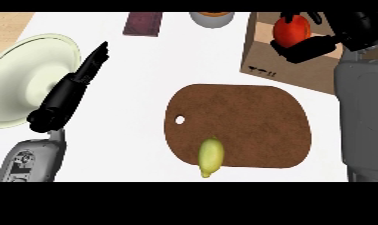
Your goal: Pick the tomato from the cutting board and place it in the cardboard box
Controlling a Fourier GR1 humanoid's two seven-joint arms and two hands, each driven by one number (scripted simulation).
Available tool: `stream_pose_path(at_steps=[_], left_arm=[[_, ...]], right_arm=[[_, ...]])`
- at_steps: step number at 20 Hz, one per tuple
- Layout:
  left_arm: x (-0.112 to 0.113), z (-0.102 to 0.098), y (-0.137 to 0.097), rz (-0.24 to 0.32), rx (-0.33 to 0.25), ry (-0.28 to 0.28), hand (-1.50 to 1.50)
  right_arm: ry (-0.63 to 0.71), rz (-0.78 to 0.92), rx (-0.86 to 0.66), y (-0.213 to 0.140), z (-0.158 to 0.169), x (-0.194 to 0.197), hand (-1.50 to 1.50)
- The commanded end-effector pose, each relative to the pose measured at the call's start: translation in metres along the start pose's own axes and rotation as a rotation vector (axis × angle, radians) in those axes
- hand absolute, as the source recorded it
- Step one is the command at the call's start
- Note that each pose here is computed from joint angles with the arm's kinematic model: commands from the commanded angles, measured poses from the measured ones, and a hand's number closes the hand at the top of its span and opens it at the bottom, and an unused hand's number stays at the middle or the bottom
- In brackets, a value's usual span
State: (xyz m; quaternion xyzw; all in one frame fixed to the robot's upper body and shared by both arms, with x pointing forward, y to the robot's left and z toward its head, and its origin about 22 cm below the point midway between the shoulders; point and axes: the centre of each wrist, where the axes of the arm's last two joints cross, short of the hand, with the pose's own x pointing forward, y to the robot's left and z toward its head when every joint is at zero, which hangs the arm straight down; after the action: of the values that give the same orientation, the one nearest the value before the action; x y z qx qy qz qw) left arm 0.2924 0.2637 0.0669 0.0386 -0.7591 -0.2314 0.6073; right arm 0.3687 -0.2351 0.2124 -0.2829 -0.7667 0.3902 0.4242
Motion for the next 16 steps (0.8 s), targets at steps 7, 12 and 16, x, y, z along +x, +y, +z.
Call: stream_pose_path(at_steps=[7,12,16], left_arm=[[0.005,-0.004,-0.011,0.004,-0.03,-0.022,0.0],[0.003,-0.013,-0.004,-0.007,-0.003,-0.029,0.0],[0.01,-0.013,-0.009,0.005,-0.032,-0.036,0.0]], right_arm=[[0.196,0.191,0.272,-0.026,-0.023,-0.08,1.5],[0.204,0.199,0.418,-0.017,-0.021,-0.112,1.5],[0.259,0.26,0.532,-0.034,-0.016,-0.131,1.5]])
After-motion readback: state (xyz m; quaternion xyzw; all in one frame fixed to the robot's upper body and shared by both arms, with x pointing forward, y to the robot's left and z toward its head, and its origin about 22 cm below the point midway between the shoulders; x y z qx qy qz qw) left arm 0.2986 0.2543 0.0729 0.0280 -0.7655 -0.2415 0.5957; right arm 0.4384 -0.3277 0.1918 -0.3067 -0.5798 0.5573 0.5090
